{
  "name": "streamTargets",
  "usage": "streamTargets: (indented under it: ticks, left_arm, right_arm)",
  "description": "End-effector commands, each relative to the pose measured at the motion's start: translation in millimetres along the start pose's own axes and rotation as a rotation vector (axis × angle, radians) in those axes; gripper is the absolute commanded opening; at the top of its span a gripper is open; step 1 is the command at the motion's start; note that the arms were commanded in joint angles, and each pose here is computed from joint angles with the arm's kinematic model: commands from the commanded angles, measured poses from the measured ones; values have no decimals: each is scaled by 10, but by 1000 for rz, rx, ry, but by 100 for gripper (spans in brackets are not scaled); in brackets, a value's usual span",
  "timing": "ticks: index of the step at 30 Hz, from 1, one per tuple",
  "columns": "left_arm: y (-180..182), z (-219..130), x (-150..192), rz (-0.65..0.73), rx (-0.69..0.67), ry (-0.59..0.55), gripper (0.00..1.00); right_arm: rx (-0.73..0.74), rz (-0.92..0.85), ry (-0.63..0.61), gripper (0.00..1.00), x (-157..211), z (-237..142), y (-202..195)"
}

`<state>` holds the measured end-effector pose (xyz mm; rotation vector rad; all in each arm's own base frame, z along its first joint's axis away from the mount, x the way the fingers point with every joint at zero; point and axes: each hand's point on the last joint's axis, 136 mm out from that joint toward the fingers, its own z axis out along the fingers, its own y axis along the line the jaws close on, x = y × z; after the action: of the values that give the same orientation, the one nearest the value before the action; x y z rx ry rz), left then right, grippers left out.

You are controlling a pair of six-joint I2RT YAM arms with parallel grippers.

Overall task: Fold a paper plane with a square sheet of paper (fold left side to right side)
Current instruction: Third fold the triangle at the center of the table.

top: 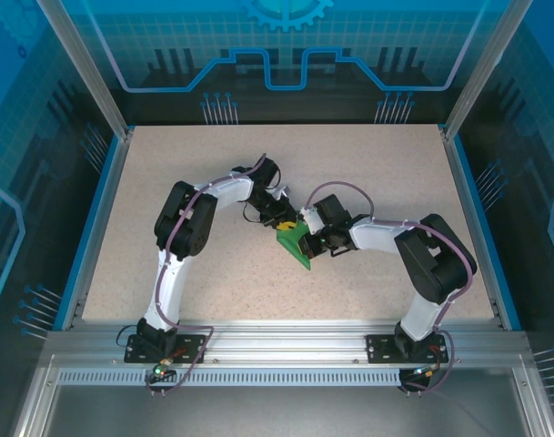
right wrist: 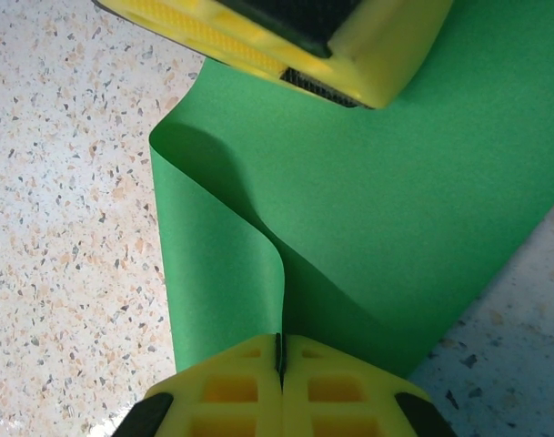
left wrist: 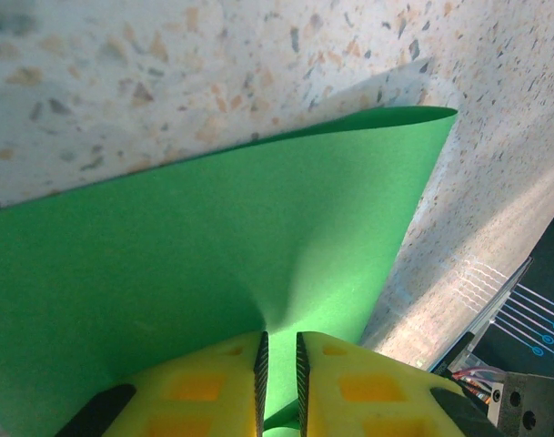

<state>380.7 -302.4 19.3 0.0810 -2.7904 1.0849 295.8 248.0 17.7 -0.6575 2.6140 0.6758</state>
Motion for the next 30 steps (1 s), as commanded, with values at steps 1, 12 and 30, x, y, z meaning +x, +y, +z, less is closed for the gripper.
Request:
streamTargets:
  ticks: [1,12,30]
  left_arm:
    - [297,218,118,-45,-89,52,19]
    - [293,214,115,-45,-88,52,20]
    - [300,228,118,-46,-87,56,20]
  right_arm:
    - [-3,15,-15,0,-28,-93,-12]
    - [3,13,-9,0,-26,-92,-14]
    - [35,33,21,0,14,-7,-98]
